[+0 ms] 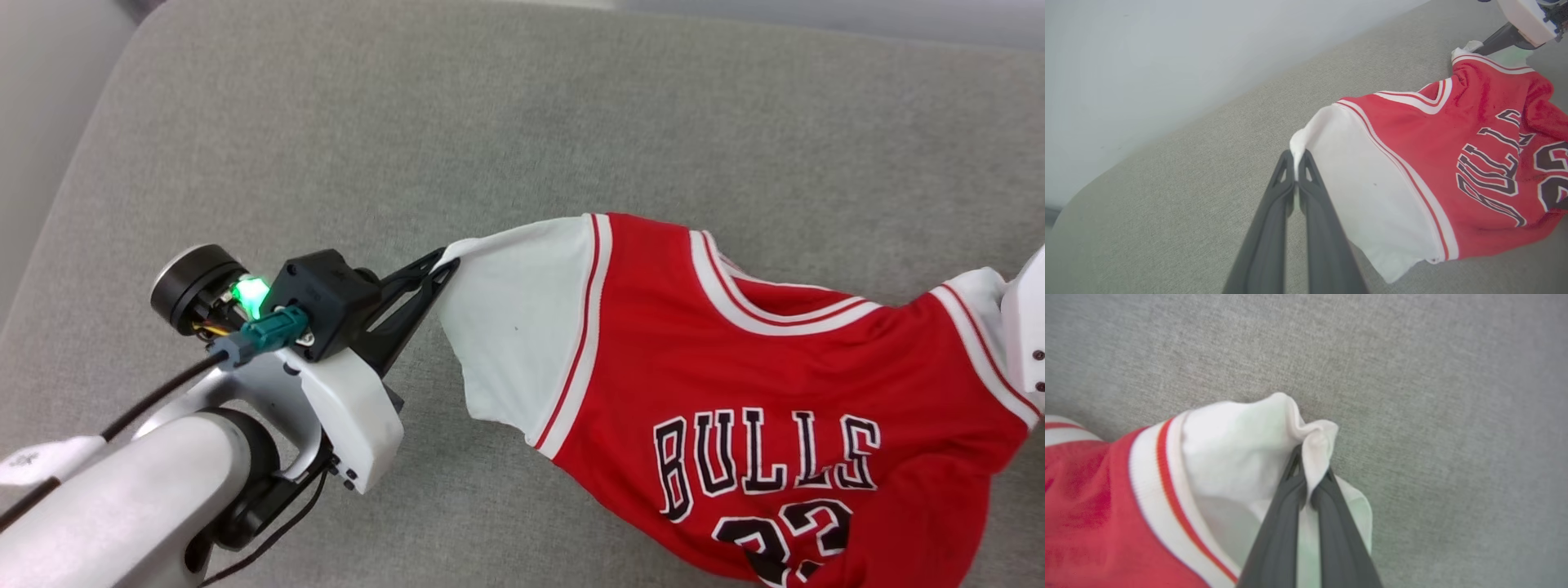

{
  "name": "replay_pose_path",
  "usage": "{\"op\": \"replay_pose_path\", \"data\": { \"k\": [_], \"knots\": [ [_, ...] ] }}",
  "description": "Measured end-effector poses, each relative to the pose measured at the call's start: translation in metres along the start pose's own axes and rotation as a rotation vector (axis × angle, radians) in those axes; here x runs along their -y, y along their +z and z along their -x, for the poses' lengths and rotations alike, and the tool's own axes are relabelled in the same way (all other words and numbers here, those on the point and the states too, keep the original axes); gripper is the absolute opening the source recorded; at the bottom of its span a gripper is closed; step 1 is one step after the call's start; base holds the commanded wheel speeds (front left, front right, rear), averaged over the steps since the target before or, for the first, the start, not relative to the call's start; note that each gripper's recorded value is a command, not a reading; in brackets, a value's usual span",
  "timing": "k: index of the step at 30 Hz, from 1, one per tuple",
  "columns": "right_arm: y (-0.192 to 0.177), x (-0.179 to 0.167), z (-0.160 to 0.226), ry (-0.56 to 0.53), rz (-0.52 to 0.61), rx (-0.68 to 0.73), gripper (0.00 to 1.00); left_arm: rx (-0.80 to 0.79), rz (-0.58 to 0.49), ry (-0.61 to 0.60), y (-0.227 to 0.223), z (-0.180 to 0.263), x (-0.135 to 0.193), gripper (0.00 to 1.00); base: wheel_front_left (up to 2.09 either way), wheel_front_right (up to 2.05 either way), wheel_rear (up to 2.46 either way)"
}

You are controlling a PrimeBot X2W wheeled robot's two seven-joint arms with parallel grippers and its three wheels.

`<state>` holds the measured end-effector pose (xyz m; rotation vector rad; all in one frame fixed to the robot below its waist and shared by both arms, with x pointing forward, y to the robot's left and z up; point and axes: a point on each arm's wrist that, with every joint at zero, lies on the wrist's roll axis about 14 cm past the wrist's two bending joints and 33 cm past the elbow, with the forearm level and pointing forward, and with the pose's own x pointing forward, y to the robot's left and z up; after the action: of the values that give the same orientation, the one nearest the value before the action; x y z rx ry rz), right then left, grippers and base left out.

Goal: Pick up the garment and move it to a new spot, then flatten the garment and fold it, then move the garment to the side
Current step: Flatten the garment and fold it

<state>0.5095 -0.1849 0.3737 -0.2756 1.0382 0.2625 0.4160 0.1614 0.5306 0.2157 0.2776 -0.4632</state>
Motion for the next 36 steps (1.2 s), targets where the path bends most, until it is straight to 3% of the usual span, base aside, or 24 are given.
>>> {"op": "replay_pose_path", "data": {
  "k": [1,7,18,31,36],
  "knots": [
    [0.016,0.006,0.02,-0.004,-0.02,0.112,0.0,0.029,0.002,0.018,0.01,0.008,-0.002,0.0,0.0,0.0,0.0],
    [0.06,0.019,0.085,-0.031,0.009,0.378,0.0,0.097,-0.019,0.119,0.031,0.032,-0.023,0.0,0.0,0.0,0.0],
    [0.101,0.042,0.227,-0.077,-0.022,0.824,0.0,0.342,-0.093,0.264,0.103,0.08,-0.051,0.0,0.0,0.0,0.0],
    [0.12,0.043,0.354,-0.087,-0.039,1.215,0.0,0.634,-0.16,0.341,0.191,0.12,-0.072,0.0,0.0,0.0,0.0],
    [0.131,0.047,0.368,-0.111,-0.042,1.268,0.0,0.713,-0.186,0.373,0.217,0.125,-0.086,0.0,0.0,0.0,0.0]
  ]
}}
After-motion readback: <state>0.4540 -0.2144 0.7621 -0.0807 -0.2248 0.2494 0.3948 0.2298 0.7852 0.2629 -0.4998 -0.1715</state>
